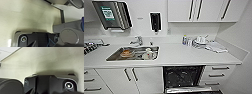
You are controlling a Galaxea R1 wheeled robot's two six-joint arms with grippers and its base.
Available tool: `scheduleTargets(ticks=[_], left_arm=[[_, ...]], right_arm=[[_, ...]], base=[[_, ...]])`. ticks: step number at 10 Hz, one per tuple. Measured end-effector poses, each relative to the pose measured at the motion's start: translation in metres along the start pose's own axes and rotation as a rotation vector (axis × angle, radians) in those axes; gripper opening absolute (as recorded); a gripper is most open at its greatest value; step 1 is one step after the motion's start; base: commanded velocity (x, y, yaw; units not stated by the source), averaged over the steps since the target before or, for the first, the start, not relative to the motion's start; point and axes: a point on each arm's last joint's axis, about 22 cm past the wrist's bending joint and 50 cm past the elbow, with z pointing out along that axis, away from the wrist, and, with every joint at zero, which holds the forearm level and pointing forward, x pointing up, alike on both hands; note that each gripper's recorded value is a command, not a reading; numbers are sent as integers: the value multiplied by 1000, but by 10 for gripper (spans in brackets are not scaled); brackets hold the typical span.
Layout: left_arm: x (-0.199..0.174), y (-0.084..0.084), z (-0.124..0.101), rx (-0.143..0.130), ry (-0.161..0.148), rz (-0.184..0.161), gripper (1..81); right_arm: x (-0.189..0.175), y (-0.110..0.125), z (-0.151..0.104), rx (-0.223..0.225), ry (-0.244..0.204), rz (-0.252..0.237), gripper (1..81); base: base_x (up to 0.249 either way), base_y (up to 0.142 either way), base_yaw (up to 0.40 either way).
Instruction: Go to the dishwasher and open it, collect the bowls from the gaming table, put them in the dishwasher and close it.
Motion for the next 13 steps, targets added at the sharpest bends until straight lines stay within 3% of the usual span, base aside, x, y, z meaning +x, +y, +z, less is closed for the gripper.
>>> scheduleTargets(ticks=[2, 3, 5, 6, 7, 9, 11, 13], left_arm=[[-17, -24, -14, 67, -38, -10, 811], [-28, -30, -15, 86, -56, -19, 811], [-54, -30, -11, 100, -90, -40, 811], [-69, -28, -9, 103, -110, -52, 811], [-82, -19, -3, 90, -120, -59, 811], [-90, 3, 4, 57, -97, -38, 811], [-102, 2, -1, 75, -80, -13, 811], [-108, 13, 9, 67, -49, 12, 811]], right_arm=[[-52, 2, -8, -10, -62, 15, 811], [-75, 9, -11, -26, -84, 24, 811], [-127, 32, -17, -81, -137, 62, 811], [-149, 31, -14, -81, -153, 76, 811], [-161, 23, -9, -64, -144, 72, 811], [-147, 8, -6, -16, -40, 26, 811], [-137, -5, -10, 5, 30, -15, 811], [-132, -1, -16, -25, 68, -42, 811]], base=[[0, 0, 0], [0, 0, 0], [0, 0, 0], [0, 0, 0], [0, 0, 0], [0, 0, 0], [0, 0, 0], [0, 0, 0]])
